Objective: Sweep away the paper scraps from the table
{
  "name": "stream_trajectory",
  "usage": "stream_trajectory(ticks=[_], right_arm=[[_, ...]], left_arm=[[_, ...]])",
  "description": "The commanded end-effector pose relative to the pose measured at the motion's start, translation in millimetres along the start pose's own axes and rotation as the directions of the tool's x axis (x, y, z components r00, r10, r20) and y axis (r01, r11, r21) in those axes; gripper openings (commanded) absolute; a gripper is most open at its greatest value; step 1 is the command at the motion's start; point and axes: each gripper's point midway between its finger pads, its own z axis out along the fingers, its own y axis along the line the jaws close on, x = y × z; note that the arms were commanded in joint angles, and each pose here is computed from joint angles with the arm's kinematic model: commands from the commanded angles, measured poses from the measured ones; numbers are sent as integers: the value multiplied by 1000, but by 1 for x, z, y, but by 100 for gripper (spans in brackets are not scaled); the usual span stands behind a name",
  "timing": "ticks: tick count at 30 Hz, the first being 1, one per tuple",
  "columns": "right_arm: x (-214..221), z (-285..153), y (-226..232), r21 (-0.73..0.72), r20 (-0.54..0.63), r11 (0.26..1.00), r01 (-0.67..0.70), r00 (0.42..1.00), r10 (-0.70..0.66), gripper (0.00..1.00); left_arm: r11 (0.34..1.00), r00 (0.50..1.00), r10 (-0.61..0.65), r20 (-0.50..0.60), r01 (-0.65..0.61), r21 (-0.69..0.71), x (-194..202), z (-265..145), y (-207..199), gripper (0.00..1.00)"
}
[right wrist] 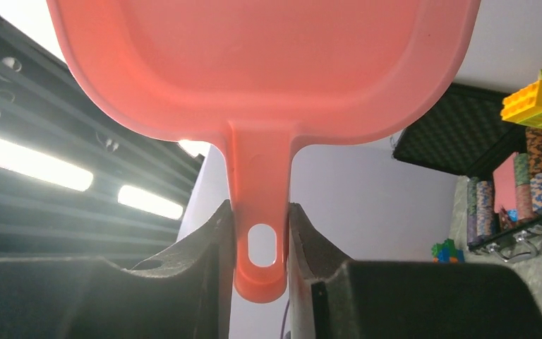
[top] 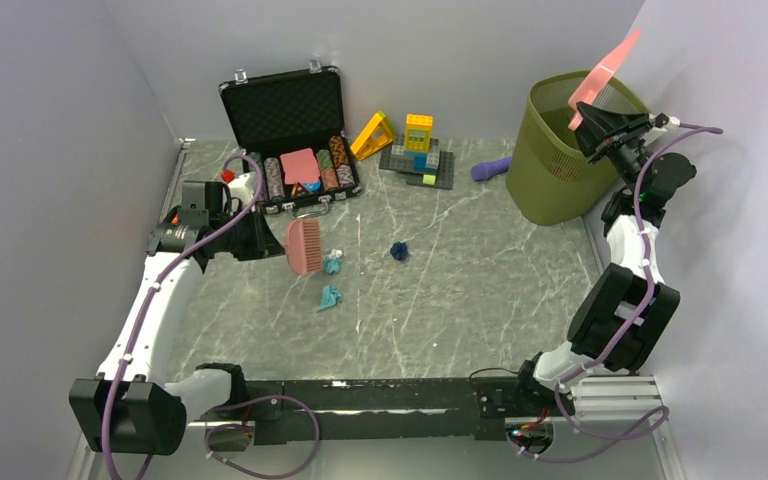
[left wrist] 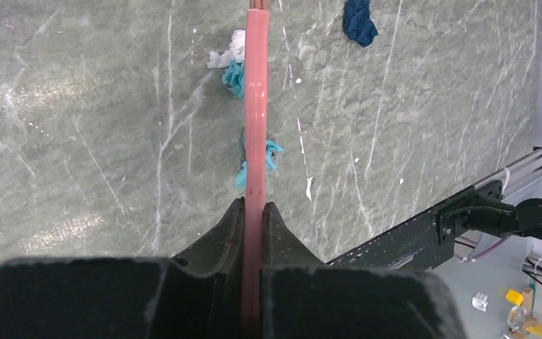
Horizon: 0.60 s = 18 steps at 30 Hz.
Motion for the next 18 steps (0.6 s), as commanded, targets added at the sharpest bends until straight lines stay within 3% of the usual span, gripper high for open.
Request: stream_trajectory(ticks=[1, 8, 14, 18], right_arm=[[13, -6, 24, -80, -16, 996, 47, 999, -48, 0], [66, 9, 22, 22, -146, 952, 305, 943, -299, 0], [144, 16, -18, 175, -311, 808, 562, 811, -496, 0], [185, -3, -60, 240, -398, 725, 646, 747, -533, 0]], left_arm=[[999, 997, 37, 64, -37, 7, -18, -4, -4, 0], [999, 997, 32, 76, -31, -21, -22, -2, 1, 0], [999, 997, -6, 79, 2, 44, -27, 4, -9, 0], [990, 996, -38, 77, 27, 141, -30, 11, -32, 0]])
